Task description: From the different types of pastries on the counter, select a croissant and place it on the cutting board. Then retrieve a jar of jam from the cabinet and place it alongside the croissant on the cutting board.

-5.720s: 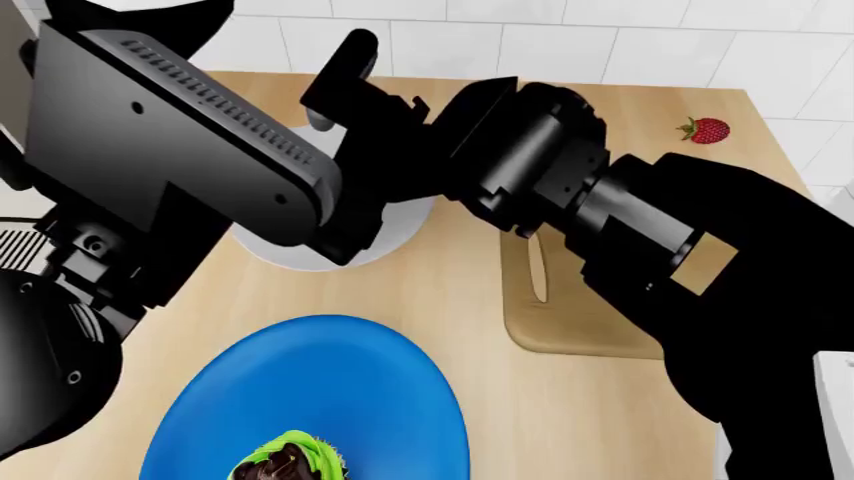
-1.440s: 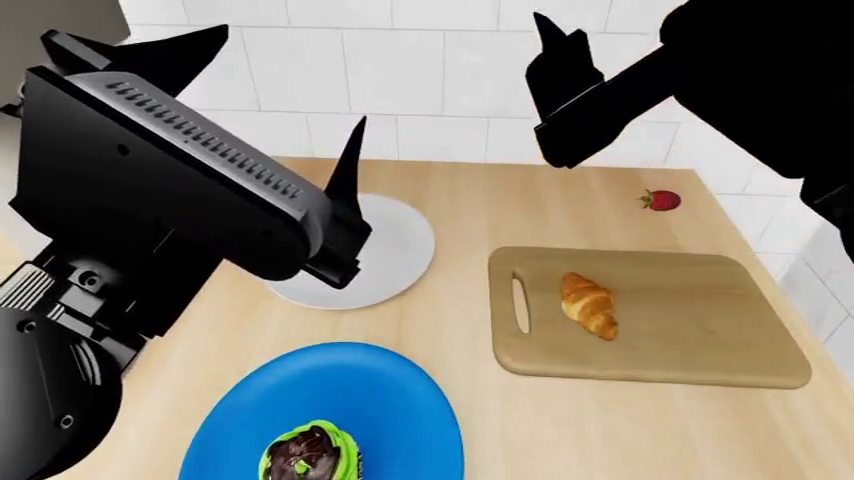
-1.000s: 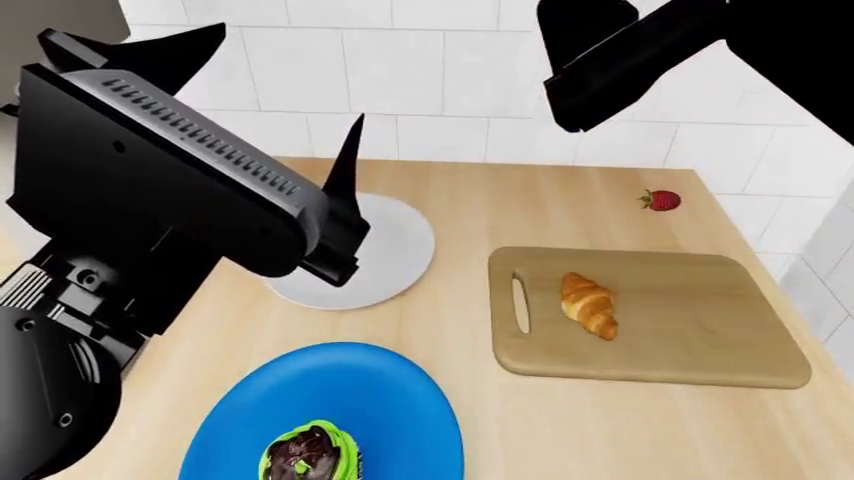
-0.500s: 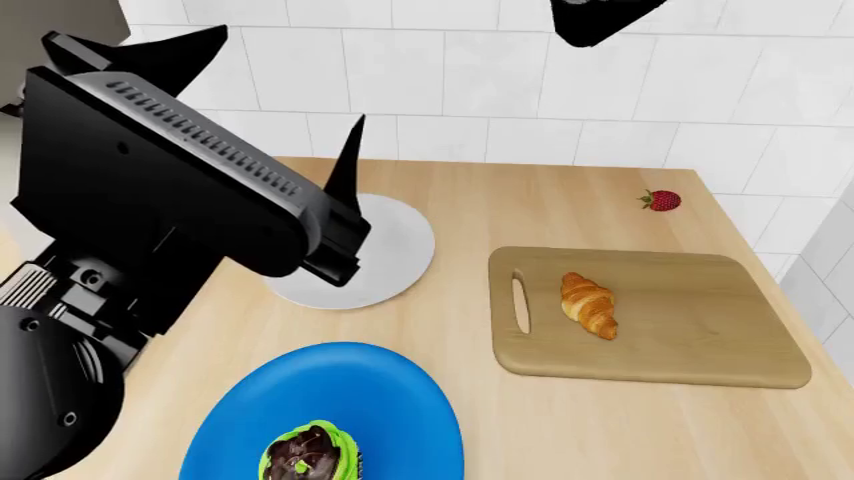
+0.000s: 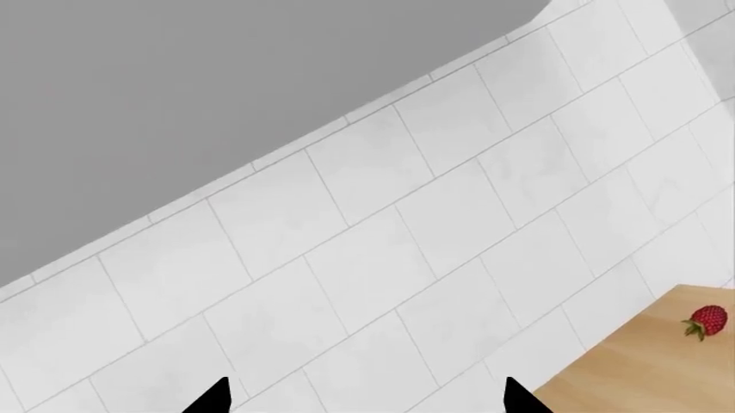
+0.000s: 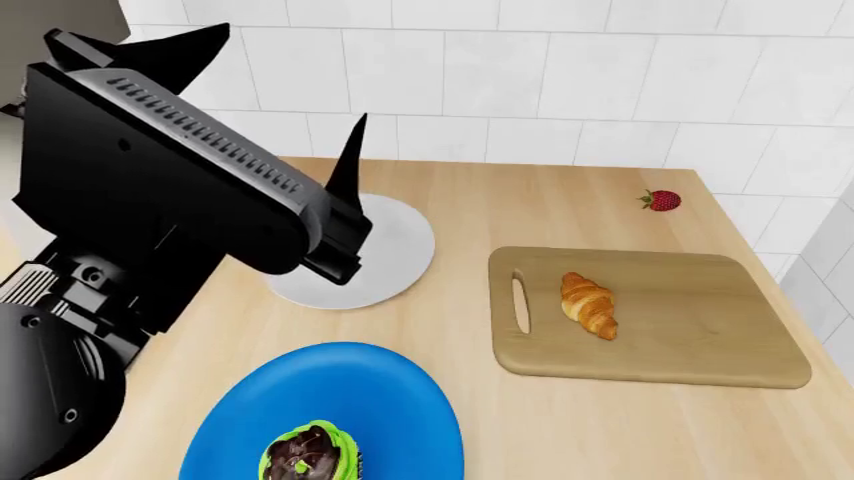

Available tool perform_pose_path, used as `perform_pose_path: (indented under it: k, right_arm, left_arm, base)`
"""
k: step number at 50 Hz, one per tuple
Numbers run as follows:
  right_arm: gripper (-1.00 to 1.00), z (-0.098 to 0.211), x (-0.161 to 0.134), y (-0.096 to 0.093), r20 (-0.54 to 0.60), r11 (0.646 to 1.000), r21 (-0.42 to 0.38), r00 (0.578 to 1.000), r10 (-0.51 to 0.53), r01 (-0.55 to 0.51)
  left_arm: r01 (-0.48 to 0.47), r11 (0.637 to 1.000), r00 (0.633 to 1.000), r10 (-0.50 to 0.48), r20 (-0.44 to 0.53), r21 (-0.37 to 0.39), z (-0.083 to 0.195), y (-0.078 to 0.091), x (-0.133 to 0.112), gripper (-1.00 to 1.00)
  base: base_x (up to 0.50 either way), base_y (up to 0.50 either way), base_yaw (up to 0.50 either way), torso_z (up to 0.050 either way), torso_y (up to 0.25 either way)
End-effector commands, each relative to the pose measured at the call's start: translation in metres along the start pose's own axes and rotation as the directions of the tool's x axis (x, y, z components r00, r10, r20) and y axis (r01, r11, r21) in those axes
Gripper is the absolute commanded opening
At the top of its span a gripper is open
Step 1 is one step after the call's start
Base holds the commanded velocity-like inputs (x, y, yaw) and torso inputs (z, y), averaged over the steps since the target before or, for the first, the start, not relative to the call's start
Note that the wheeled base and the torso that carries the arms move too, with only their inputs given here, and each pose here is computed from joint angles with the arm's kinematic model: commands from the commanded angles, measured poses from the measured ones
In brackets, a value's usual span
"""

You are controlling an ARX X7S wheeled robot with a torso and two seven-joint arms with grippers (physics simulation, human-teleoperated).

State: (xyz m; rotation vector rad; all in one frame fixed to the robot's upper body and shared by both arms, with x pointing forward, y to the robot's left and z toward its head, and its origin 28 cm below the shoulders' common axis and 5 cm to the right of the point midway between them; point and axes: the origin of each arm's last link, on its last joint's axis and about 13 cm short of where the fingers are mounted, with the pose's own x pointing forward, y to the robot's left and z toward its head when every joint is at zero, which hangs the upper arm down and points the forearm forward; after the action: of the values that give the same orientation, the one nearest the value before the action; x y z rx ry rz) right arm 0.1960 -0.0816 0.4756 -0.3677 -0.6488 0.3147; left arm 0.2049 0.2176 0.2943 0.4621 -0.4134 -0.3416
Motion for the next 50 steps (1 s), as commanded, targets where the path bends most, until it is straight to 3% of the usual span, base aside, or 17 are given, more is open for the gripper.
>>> perform_pose_path:
  k: [1,13,25,34,45,50]
  right_arm:
    - [1.0,0.014,0.029,-0.006,0.021,1.0,0.019,1.0,-0.007,0.006]
    - [1.0,0.024,0.057,-0.016,-0.007,0.998,0.062,1.0,-0.02,0.021]
    - [1.0,0.022,0.057,-0.012,-0.013,0.996,0.084,1.0,0.003,-0.002]
    - [1.0,0.037,0.079,-0.033,-0.034,0.99,0.138,0.999,-0.013,0.018]
    - [1.0,0.041,0.085,-0.033,-0.05,0.967,0.247,0.996,0.078,-0.064]
    - [1.0,0.044,0.089,-0.037,-0.088,0.96,0.276,0.994,0.066,-0.039]
  left_arm:
    - [0.002,1.0,1.0,-0.002,0.002,-0.003,0.0,-0.001,0.001,1.0]
    - [0.009,1.0,1.0,-0.009,0.004,-0.004,0.0,-0.002,0.002,1.0]
    - [0.009,1.0,1.0,-0.009,0.008,-0.007,0.0,-0.003,0.002,1.0]
    - [0.01,1.0,1.0,-0.01,0.014,-0.019,0.001,-0.005,0.002,1.0]
    - [0.006,1.0,1.0,-0.006,0.01,-0.016,0.0,-0.003,0.002,1.0]
    - [0.004,1.0,1.0,-0.004,0.011,-0.016,0.001,-0.002,0.001,1.0]
  base:
    - [0.0,0.0,0.0,0.0,0.0]
    - [0.0,0.0,0.0,0.0,0.0]
    - [0.0,0.0,0.0,0.0,0.0]
    - [0.0,0.0,0.0,0.0,0.0]
    - [0.0,0.0,0.0,0.0,0.0]
    - [0.0,0.0,0.0,0.0,0.0]
